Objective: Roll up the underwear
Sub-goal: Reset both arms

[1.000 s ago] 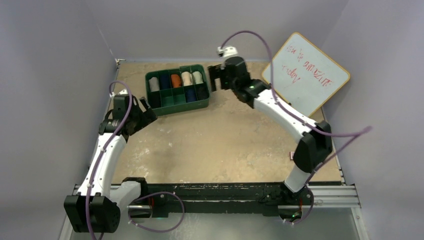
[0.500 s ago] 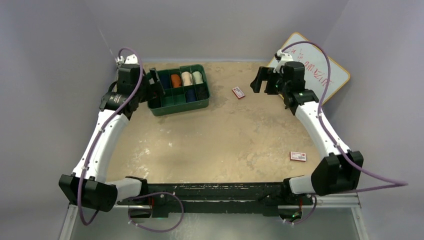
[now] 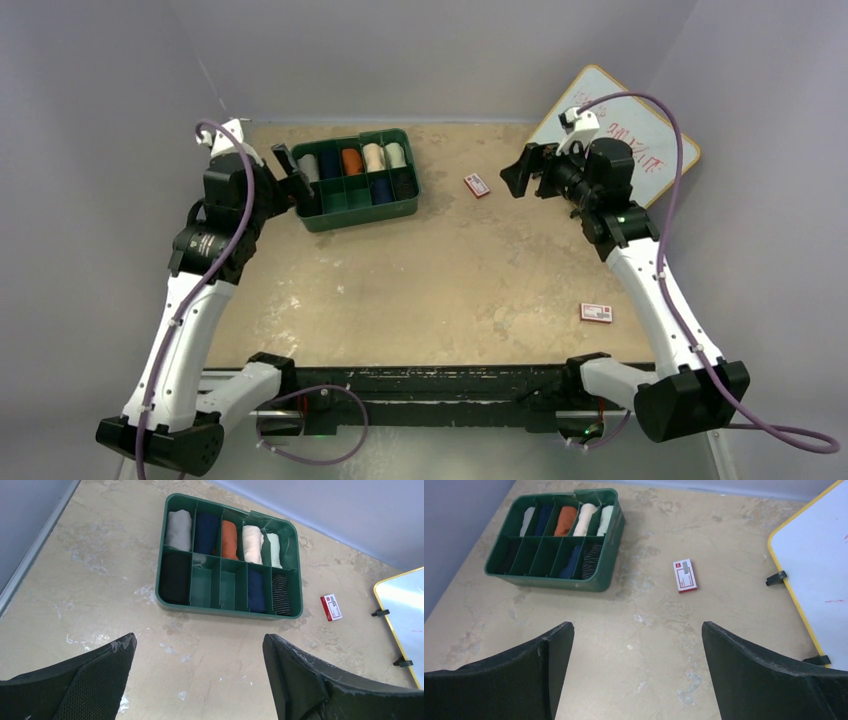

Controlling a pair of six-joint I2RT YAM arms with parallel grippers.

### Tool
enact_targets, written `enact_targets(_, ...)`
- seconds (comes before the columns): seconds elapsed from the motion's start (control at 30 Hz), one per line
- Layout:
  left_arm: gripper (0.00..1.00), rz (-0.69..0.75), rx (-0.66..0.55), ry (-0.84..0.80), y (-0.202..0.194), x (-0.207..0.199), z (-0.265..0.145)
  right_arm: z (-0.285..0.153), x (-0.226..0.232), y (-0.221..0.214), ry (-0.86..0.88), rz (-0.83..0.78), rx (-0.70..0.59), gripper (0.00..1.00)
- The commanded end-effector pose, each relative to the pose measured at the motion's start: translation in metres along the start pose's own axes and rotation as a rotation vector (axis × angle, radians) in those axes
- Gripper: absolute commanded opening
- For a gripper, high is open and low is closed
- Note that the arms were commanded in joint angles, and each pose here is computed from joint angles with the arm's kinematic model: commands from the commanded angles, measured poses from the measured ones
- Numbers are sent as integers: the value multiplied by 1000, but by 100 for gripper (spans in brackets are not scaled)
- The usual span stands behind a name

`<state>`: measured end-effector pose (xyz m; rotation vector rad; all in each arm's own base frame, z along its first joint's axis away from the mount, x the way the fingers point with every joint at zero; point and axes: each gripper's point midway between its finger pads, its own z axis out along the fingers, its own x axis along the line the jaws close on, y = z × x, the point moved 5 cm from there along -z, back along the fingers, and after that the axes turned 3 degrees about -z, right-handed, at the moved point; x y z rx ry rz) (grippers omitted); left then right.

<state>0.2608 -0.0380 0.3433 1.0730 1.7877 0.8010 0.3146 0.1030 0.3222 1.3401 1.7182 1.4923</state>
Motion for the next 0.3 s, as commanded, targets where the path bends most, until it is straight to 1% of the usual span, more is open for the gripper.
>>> enact_targets(0.0, 95, -24, -1, 43, -8, 8, 3, -11, 10, 9, 62, -78, -50, 99)
enact_targets(0.07, 96, -26, 23, 62, -12, 10, 6, -14, 9, 13, 52, -87, -62, 99)
enact_targets(0.27, 96, -24, 72, 72, -19, 8, 16, -14, 2, 8, 8, -103, -40, 99)
